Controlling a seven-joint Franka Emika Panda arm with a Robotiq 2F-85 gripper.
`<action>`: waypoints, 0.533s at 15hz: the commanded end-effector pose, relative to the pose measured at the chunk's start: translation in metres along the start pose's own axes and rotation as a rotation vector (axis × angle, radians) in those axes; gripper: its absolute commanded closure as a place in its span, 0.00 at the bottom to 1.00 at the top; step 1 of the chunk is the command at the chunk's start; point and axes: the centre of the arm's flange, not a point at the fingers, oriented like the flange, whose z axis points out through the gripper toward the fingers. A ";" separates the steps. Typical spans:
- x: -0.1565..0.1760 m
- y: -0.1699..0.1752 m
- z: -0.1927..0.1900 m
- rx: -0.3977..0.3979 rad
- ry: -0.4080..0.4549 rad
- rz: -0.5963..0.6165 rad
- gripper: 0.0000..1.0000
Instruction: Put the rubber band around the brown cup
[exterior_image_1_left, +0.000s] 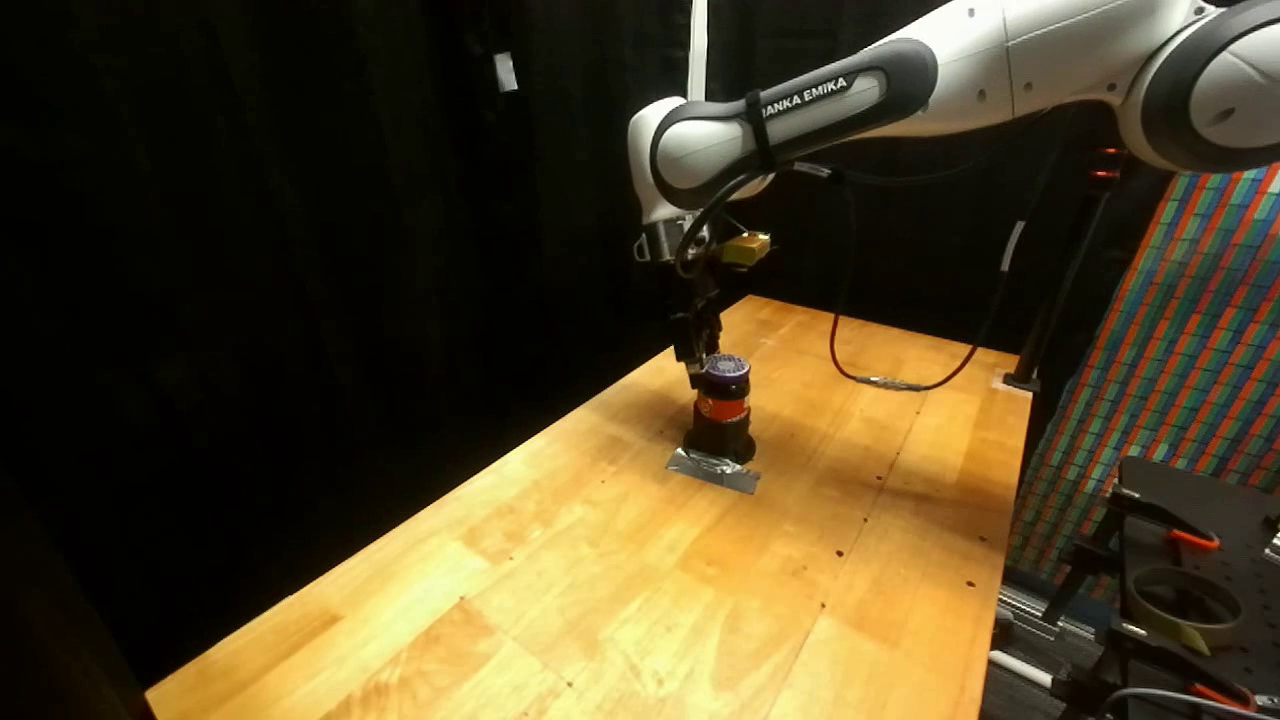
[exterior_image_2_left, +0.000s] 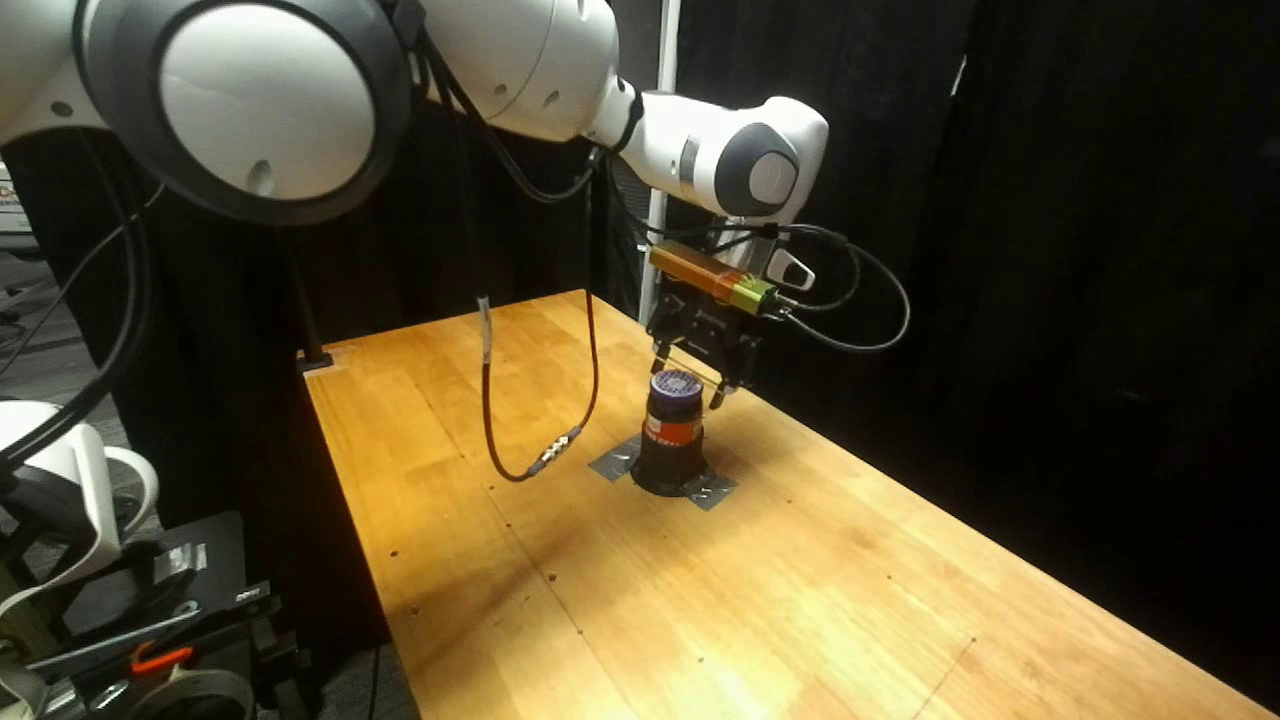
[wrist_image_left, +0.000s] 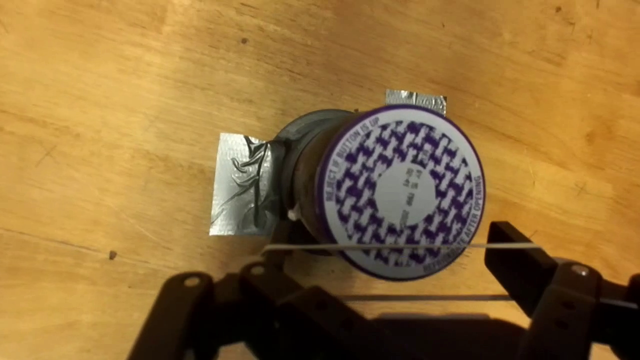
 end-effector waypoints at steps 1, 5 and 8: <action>0.018 0.003 -0.003 -0.015 -0.057 -0.013 0.00; -0.009 0.001 0.015 -0.021 -0.152 -0.032 0.00; -0.046 0.003 0.024 -0.043 -0.185 -0.040 0.00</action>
